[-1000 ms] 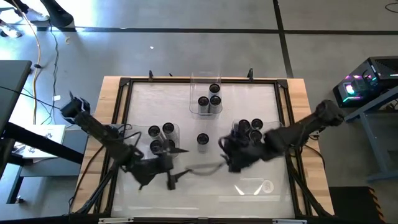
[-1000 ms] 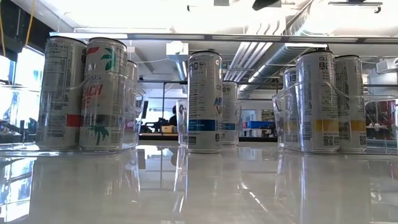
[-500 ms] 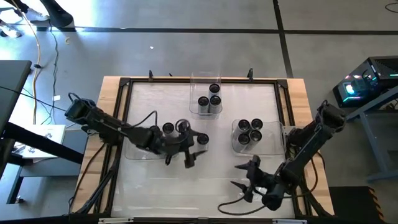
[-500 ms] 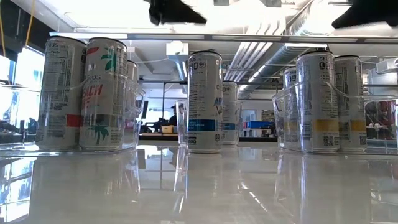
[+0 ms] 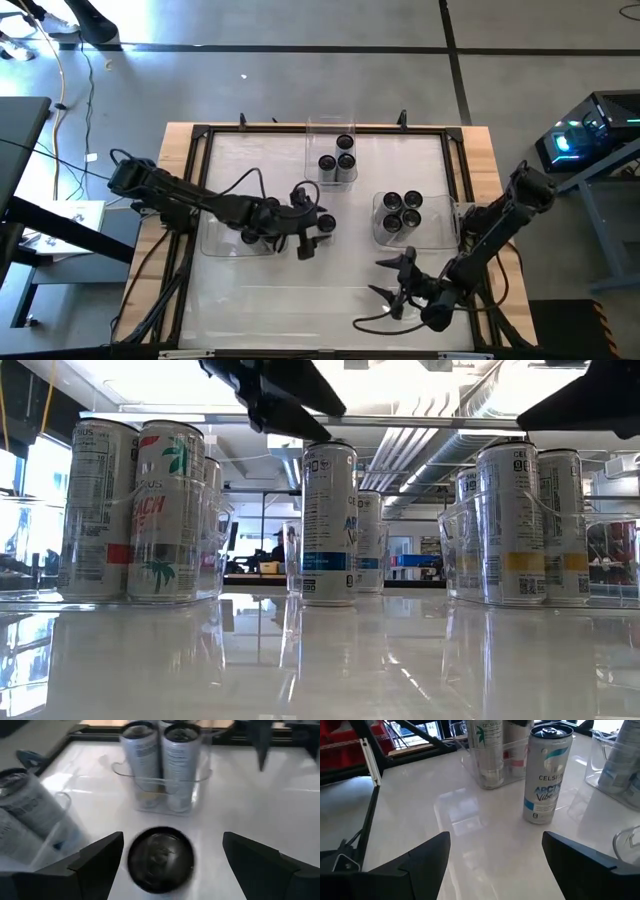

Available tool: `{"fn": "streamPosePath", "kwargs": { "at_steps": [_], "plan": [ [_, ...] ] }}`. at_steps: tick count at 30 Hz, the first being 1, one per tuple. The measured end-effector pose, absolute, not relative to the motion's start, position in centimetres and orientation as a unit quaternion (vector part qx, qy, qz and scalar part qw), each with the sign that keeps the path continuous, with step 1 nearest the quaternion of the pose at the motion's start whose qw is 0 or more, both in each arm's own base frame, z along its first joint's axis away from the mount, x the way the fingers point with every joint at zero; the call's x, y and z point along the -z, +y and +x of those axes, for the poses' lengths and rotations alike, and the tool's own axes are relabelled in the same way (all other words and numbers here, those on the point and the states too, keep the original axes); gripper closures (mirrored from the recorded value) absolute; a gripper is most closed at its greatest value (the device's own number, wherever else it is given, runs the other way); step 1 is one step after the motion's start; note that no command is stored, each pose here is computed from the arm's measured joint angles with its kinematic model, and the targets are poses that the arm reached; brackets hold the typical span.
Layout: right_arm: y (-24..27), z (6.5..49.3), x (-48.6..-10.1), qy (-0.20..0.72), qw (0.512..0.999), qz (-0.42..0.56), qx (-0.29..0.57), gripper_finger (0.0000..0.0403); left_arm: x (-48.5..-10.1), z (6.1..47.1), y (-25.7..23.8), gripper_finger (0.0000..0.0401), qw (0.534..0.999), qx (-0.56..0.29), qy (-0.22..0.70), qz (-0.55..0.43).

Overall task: Sort soda cans
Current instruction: Put the white-blue soda can into the top middle transparent bin

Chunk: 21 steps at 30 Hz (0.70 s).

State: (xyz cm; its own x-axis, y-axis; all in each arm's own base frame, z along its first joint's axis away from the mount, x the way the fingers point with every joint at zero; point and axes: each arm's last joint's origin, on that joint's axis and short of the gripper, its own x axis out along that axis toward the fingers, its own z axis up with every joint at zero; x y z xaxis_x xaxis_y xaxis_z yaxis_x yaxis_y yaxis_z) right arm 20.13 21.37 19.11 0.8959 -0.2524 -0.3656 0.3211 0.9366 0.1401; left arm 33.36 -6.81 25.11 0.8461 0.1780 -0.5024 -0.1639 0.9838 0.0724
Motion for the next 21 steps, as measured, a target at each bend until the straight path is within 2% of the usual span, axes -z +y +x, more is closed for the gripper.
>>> {"fn": "streamPosePath", "kwargs": {
  "at_steps": [7, 17, 21],
  "plan": [
    [21.2, 20.4, -19.1, 0.180, 0.969, 0.090, 0.142, 0.0091, -23.0, 34.5, -6.2, 0.0066, 0.950, -0.136, 0.282, 0.006],
    [21.4, 20.5, -19.3, 0.173, 0.970, 0.102, 0.139, 0.0091, -21.0, 35.2, -6.2, 0.0066, 0.943, -0.140, 0.303, -0.005],
    [21.4, 20.5, -19.3, 0.172, 0.970, 0.103, 0.139, 0.0091, -21.1, 35.2, -6.3, 0.0087, 0.944, -0.136, 0.301, -0.007]
  ]
}}
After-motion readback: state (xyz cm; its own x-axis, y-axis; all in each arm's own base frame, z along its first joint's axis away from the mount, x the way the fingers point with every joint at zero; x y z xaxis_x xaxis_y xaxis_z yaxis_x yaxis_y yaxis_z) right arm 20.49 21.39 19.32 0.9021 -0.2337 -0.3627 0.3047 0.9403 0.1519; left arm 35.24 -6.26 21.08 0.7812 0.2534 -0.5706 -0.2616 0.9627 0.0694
